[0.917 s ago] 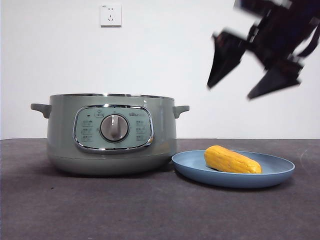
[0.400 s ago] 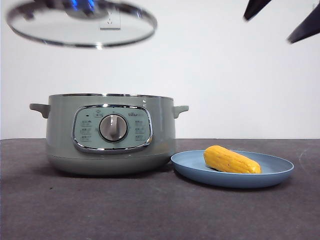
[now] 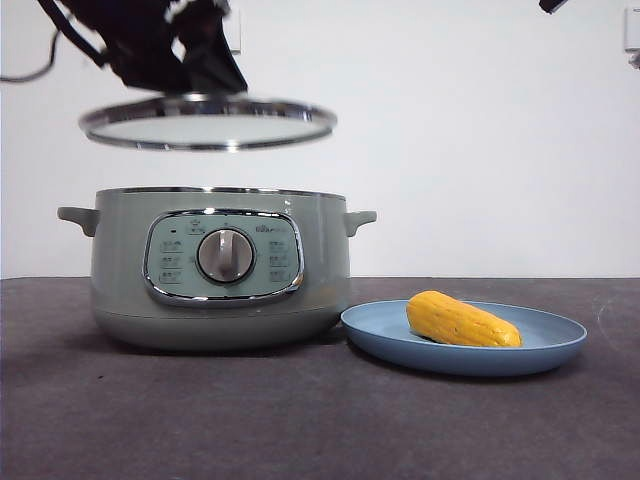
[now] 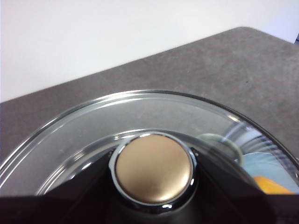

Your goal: Take the corn out from the steamer,put the corn on the plate,close the lid

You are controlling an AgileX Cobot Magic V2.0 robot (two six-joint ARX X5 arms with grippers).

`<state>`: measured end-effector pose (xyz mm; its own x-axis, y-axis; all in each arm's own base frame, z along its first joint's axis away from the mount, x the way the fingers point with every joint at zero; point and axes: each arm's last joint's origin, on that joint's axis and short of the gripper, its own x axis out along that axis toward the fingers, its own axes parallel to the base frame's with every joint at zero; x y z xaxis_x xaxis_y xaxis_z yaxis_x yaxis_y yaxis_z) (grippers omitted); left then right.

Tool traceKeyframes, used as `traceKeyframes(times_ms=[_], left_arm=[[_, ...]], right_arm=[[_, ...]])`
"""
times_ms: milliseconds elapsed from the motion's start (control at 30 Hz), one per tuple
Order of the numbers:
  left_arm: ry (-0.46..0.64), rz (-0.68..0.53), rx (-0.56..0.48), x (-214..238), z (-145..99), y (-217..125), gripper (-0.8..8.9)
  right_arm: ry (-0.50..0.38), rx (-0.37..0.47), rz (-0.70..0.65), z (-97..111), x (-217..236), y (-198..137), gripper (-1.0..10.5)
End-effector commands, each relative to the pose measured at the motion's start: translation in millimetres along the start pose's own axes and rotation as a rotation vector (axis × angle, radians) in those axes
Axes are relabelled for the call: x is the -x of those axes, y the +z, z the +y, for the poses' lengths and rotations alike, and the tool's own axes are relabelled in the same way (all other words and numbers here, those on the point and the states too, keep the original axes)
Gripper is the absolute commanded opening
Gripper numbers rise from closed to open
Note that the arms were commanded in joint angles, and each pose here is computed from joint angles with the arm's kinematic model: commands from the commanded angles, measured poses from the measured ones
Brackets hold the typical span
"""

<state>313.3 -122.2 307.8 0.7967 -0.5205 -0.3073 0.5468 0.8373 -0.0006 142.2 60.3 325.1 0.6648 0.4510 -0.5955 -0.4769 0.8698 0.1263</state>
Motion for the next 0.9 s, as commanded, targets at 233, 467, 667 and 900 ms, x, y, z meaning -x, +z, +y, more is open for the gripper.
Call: traceKeyframes(times_ms=[233, 467, 667, 900], left_arm=[[0.003, -0.026, -0.015, -27, 5, -11, -0.08], [0.001, 0.024, -0.005, -37, 7, -22, -0.08], [-0.002, 0.061, 0.003, -39, 7, -27, -0.08], [-0.016, 0.128, 0.010, -39, 2, -33, -0.08]], right_arm=[[0.003, -0.019, 0.016, 0, -1, -2, 5.7], [0.003, -0.019, 0.019, 0, -1, -3, 5.7], [0.003, -0.019, 0.019, 0, -1, -3, 5.7], [0.003, -0.010, 0.019, 0, -1, -3, 5.7]])
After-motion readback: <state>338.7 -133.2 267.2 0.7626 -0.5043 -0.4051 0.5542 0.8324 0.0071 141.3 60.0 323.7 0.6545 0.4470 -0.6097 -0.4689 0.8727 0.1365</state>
